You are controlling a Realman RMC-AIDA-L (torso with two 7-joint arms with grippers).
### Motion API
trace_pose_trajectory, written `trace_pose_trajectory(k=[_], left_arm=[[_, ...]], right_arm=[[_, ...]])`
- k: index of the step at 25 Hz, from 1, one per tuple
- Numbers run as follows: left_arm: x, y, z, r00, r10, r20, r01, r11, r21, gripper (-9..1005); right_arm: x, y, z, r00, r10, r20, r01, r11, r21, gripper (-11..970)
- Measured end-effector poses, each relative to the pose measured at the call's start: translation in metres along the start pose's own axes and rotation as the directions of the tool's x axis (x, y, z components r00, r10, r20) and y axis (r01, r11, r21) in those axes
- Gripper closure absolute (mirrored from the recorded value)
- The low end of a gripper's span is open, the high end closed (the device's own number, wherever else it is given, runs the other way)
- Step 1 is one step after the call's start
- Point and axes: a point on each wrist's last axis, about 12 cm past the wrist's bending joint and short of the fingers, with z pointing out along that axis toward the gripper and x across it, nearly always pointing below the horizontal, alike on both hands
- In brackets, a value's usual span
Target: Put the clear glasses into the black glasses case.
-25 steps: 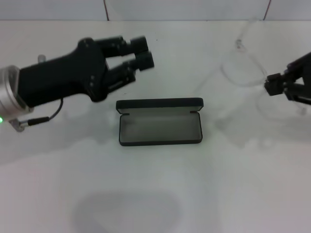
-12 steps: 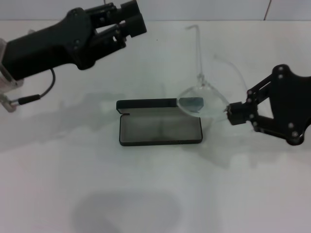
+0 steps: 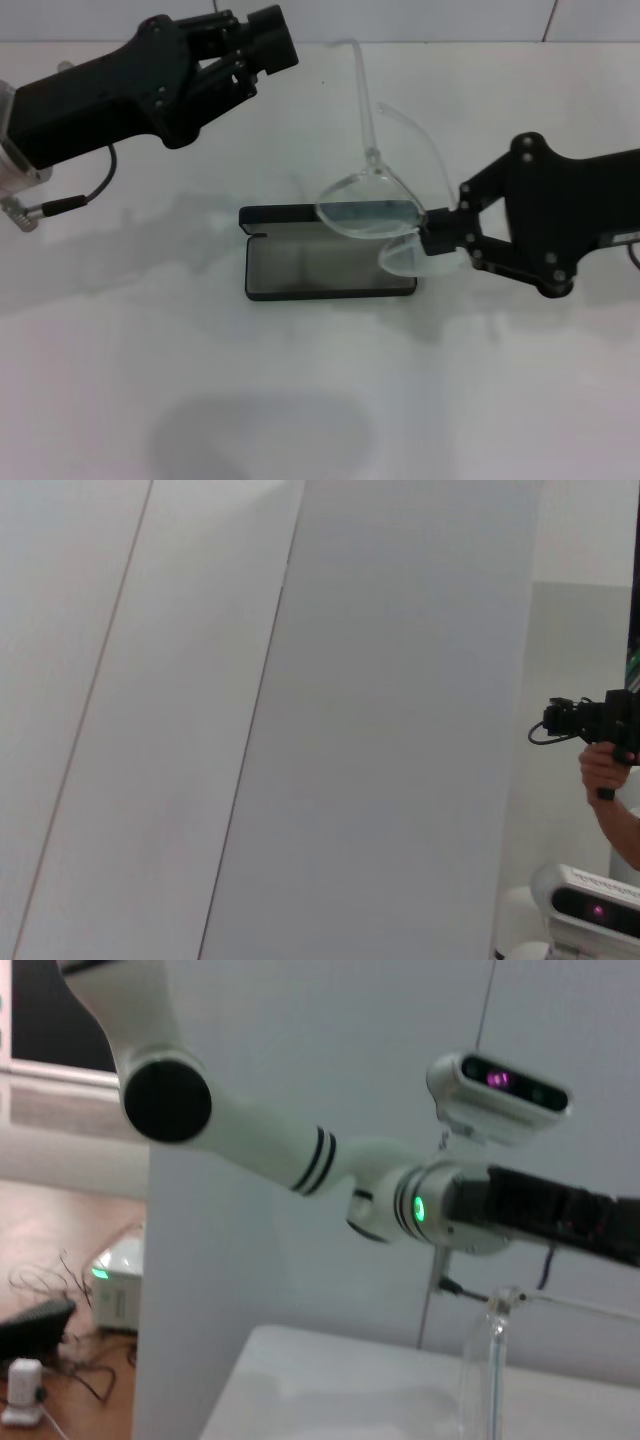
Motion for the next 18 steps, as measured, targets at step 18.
trace_pose_trajectory(k=[18], left_arm=[[0.005, -0.006, 0.008, 1.0, 0.001, -0.007, -0.001, 0.998, 0.057, 951]], right_arm=[[0.007, -0.011, 0.032, 0.994, 0.023, 0.106, -0.012, 0.995, -0.104, 902]])
